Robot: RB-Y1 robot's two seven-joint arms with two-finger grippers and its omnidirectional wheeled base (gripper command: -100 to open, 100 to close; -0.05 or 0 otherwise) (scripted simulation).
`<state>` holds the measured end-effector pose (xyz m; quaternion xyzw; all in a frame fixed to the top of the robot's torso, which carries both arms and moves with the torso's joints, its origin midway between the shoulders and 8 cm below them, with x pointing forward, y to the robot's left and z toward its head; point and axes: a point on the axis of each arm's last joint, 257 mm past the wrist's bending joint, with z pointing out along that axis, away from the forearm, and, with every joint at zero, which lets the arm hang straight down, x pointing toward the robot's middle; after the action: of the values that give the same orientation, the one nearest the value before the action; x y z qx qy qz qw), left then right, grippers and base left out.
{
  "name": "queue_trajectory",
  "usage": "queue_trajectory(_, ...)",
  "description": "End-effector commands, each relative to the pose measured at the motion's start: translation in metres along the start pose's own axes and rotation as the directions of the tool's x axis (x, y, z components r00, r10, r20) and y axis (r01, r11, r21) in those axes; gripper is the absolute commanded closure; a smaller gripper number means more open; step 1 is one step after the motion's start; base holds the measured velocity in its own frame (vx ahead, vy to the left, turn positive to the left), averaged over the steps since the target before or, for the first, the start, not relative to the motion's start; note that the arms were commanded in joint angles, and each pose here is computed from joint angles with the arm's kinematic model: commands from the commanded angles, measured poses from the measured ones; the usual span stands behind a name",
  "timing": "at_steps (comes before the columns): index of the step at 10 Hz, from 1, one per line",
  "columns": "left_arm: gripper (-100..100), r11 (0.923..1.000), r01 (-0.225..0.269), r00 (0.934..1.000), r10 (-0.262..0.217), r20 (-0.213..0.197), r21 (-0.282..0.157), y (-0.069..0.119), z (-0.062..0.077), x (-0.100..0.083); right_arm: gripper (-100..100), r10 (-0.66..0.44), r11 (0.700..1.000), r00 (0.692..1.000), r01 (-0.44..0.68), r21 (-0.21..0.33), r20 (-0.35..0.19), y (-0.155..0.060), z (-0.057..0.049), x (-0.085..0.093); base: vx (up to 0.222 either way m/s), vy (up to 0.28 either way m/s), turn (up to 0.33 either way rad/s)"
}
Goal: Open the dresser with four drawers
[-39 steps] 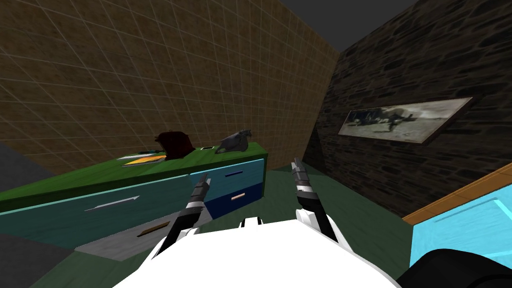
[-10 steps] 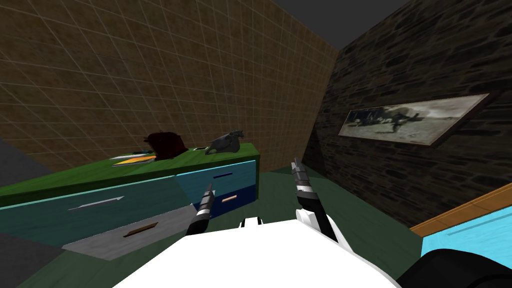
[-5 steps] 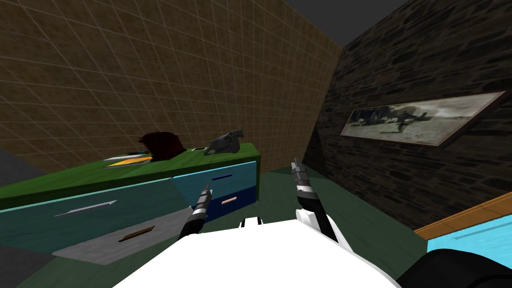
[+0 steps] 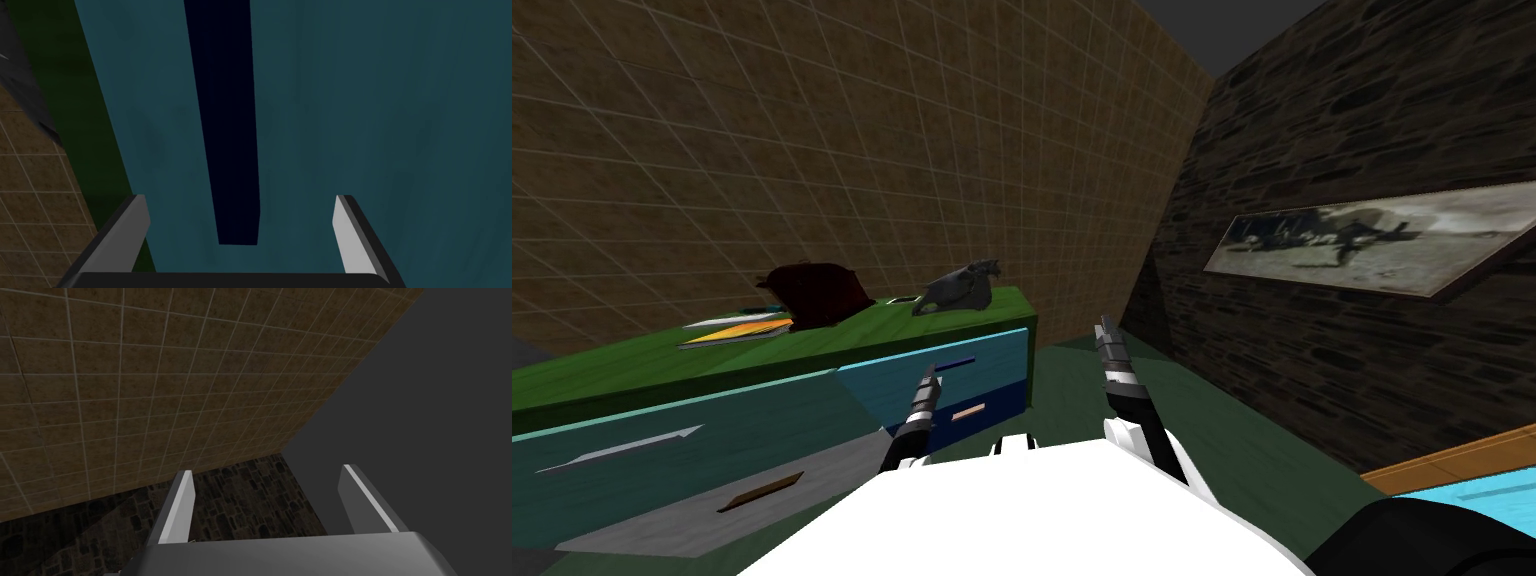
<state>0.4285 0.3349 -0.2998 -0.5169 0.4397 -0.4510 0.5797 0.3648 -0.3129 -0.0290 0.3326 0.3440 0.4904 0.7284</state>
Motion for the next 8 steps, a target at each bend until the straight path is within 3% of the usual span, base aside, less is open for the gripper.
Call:
queue_trajectory(1,-100,0.9998,0.019,0.9998,-0.019,0.007,-0.003,0.001,-0.002,0.005,0,0.000,1.000,1.000,0.000,0.000,0.000,0.000,0.000,0.000,0.000,0.000,0.000)
queue_trajectory(3,-100,0.9998,0.021,0.9998,-0.021,0.008,0.000,-0.003,0.001,0.005,0,0.000,1.000,1.000,0.000,0.000,0.000,0.000,0.000,0.000,0.049,0.009,-0.007)
queue_trajectory(4,100,0.9998,0.020,0.9998,-0.020,0.008,-0.002,-0.003,0.001,0.005,0,0.000,1.000,1.000,0.000,0.000,0.000,0.000,0.000,0.000,0.000,0.000,0.000)
queue_trajectory(8,100,0.9998,0.021,0.9998,-0.021,0.003,0.002,-0.009,-0.003,0.006,0,0.000,1.000,1.000,0.000,0.000,0.000,0.000,0.000,0.000,-0.156,-0.035,0.009)
